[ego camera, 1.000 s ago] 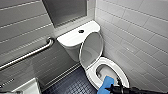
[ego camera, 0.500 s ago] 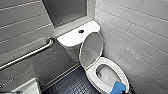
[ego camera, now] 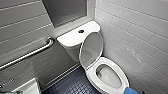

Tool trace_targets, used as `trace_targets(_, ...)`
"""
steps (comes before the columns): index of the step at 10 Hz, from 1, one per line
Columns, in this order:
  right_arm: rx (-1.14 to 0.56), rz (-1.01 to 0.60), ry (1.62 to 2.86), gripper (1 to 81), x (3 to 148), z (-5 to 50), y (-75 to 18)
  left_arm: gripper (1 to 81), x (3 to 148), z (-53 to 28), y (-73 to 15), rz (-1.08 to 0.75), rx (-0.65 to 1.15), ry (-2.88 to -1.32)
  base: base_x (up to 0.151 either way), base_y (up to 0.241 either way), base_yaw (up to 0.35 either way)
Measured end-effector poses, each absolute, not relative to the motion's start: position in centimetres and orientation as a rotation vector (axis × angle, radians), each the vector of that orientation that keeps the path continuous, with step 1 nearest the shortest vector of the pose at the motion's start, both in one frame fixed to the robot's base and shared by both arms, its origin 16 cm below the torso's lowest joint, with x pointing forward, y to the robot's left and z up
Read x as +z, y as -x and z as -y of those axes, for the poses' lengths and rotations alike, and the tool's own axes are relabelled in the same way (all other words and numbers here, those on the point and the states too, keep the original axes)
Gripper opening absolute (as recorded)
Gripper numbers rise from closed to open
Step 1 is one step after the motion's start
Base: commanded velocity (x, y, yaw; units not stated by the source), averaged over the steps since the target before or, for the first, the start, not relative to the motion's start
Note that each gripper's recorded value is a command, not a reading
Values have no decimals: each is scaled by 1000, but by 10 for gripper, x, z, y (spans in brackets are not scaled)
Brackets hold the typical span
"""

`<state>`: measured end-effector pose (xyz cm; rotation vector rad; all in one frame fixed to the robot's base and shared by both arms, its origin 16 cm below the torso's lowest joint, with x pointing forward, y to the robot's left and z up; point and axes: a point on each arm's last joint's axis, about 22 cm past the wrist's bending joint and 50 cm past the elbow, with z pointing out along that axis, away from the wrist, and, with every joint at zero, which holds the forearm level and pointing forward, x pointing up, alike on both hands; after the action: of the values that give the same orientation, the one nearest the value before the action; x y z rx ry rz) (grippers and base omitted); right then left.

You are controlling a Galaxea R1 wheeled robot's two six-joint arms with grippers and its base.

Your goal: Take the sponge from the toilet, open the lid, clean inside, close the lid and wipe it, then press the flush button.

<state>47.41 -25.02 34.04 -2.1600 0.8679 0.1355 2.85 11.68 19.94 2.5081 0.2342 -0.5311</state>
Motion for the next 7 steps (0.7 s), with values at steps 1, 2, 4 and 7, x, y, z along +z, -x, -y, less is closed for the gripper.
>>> trace_targets(1, 139, -862, 2146, 10, 352, 249, -474, 811, 200, -117, -28, -235, -531, -2508, 0, 0, 0)
trace_targets(2, 158, -844, 2137, 10, 365, 243, -472, 811, 200, -116, -28, -233, -531, -2507, 0, 0, 0)
trace_targets(4, 151, -778, 2158, 10, 382, 236, -496, 811, 200, -116, -27, -233, -533, -2507, 0, 0, 0)
trace_targets(7, 171, -643, 2214, 10, 389, 204, -535, 811, 200, -116, -27, -232, -533, -2507, 0, 0, 0)
